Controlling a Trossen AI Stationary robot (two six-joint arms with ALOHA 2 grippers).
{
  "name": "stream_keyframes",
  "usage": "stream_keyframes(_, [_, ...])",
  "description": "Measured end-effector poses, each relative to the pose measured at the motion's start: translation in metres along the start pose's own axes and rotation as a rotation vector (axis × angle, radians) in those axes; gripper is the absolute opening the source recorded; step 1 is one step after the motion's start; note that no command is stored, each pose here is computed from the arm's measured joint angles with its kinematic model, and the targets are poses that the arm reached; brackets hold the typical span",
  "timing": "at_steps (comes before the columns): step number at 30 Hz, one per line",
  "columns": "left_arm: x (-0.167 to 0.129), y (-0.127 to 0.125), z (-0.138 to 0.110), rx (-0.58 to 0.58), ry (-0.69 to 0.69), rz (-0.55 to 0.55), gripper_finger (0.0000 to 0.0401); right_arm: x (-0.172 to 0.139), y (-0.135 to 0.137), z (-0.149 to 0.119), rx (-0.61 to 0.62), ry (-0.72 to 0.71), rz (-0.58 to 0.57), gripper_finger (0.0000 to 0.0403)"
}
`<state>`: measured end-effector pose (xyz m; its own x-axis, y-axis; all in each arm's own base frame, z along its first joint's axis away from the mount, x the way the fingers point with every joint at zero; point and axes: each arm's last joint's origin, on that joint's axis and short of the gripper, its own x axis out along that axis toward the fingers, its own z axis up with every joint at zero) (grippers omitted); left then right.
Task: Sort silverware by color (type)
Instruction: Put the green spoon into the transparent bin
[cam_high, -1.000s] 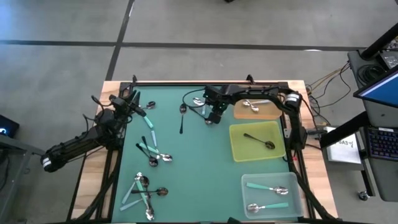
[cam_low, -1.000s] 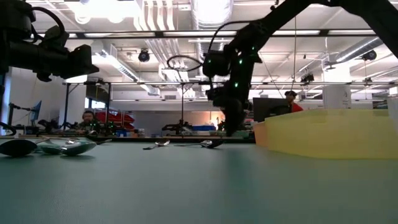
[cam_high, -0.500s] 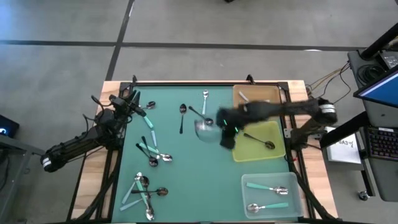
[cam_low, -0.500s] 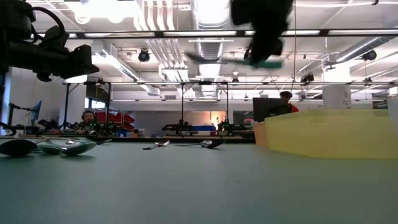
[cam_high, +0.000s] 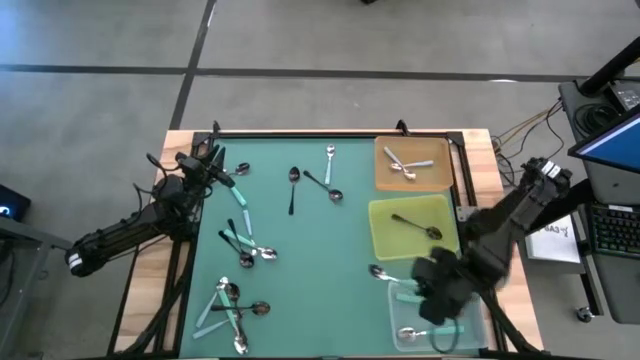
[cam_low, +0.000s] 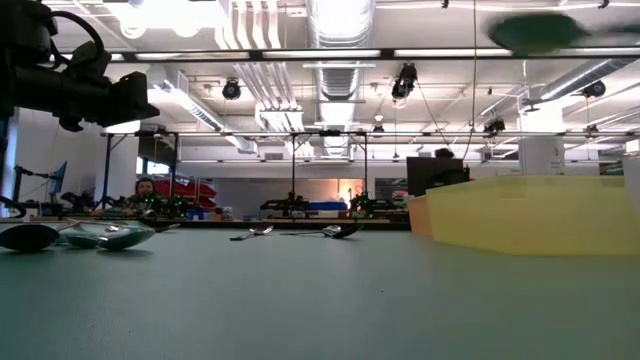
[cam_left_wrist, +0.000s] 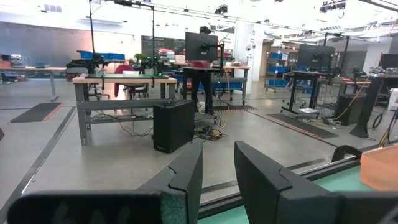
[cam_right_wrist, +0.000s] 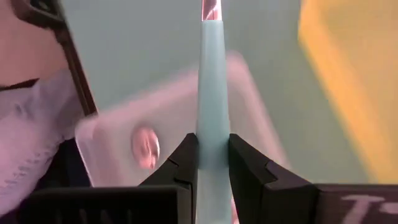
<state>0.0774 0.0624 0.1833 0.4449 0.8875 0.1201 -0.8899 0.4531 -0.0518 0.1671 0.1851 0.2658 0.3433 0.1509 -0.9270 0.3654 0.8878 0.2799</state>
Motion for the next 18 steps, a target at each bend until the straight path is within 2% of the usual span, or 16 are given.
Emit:
stream_keyframes(4, [0.000, 0.000, 0.000, 0.000, 0.000, 0.001, 0.0077, 0.011, -0.002, -0.038, 0.154, 0.050, -0.014, 0.0048])
stream_keyframes(7, [0.000, 0.000, 0.000, 0.000, 0.000, 0.001, 0.0077, 0.018, 0.000, -0.053, 0.196, 0.062, 0.028, 0.0048])
stream_keyframes(12, [0.000, 0.000, 0.000, 0.000, 0.000, 0.001, 0.0077, 0.023, -0.001, -0.059, 0.249, 0.072, 0.044, 0.0059])
stream_keyframes(15, [0.000, 0.000, 0.000, 0.000, 0.000, 0.000, 0.0077, 0.023, -0.001, -0.059, 0.302, 0.077, 0.041, 0.0087])
stream_keyframes(18, [0.000, 0.000, 0.000, 0.000, 0.000, 0.000, 0.0077, 0.022, 0.001, -0.058, 0.301, 0.080, 0.048, 0.0118])
